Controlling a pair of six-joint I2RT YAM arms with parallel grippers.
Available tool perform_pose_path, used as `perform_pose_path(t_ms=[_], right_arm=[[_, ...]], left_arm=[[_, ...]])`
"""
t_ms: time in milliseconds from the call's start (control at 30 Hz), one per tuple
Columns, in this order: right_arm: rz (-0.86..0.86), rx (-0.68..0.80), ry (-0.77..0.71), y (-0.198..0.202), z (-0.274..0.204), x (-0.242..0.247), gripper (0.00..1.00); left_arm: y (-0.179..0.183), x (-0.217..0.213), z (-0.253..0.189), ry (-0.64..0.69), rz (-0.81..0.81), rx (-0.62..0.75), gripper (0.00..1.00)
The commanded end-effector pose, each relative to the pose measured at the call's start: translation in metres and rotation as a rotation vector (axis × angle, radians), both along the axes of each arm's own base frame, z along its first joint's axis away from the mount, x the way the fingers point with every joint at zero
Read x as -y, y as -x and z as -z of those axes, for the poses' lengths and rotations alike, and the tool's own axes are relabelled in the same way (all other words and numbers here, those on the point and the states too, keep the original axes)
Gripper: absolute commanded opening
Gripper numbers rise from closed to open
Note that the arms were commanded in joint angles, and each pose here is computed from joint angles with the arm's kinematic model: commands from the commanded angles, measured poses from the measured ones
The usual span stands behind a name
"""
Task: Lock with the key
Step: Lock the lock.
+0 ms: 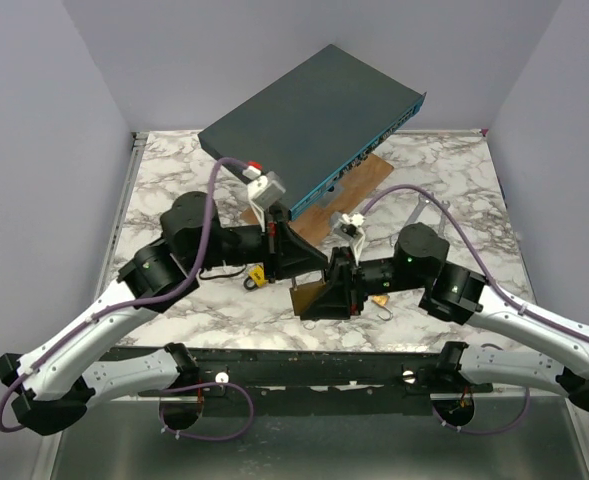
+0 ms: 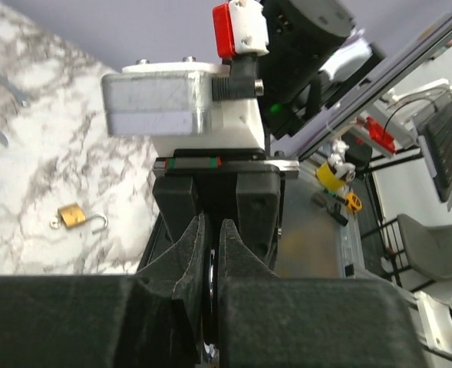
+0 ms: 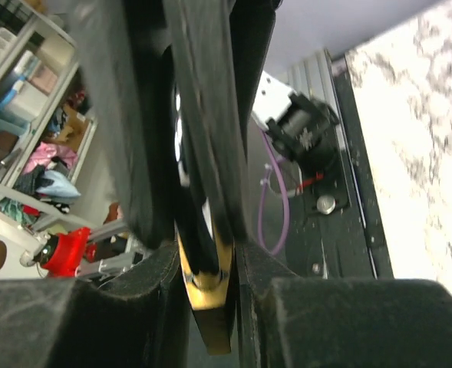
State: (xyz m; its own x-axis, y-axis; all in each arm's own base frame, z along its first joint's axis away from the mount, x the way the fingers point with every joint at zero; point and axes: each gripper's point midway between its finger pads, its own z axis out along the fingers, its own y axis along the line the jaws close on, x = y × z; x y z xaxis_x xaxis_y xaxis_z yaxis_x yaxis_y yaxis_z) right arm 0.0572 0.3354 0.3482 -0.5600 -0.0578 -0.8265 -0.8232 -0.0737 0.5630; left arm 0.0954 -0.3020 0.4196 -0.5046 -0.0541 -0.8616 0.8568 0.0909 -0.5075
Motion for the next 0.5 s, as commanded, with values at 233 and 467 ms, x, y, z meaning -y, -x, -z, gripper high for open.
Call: perform_pose_path(t_ms=[233,467], right_arm=[[0.173,0.013,-0.086,-0.025,-0.019,0.002,0.01],[0.188,0.024,-0.107,-0.024,-0.025,0.009,0.01]], left_arm=[[-0.001,-0.003,0.039,-0.086,-0.053,-0.045,0.0],[0.004,-0.011,0.038,-0.101,0.001,-0.07,0.0]])
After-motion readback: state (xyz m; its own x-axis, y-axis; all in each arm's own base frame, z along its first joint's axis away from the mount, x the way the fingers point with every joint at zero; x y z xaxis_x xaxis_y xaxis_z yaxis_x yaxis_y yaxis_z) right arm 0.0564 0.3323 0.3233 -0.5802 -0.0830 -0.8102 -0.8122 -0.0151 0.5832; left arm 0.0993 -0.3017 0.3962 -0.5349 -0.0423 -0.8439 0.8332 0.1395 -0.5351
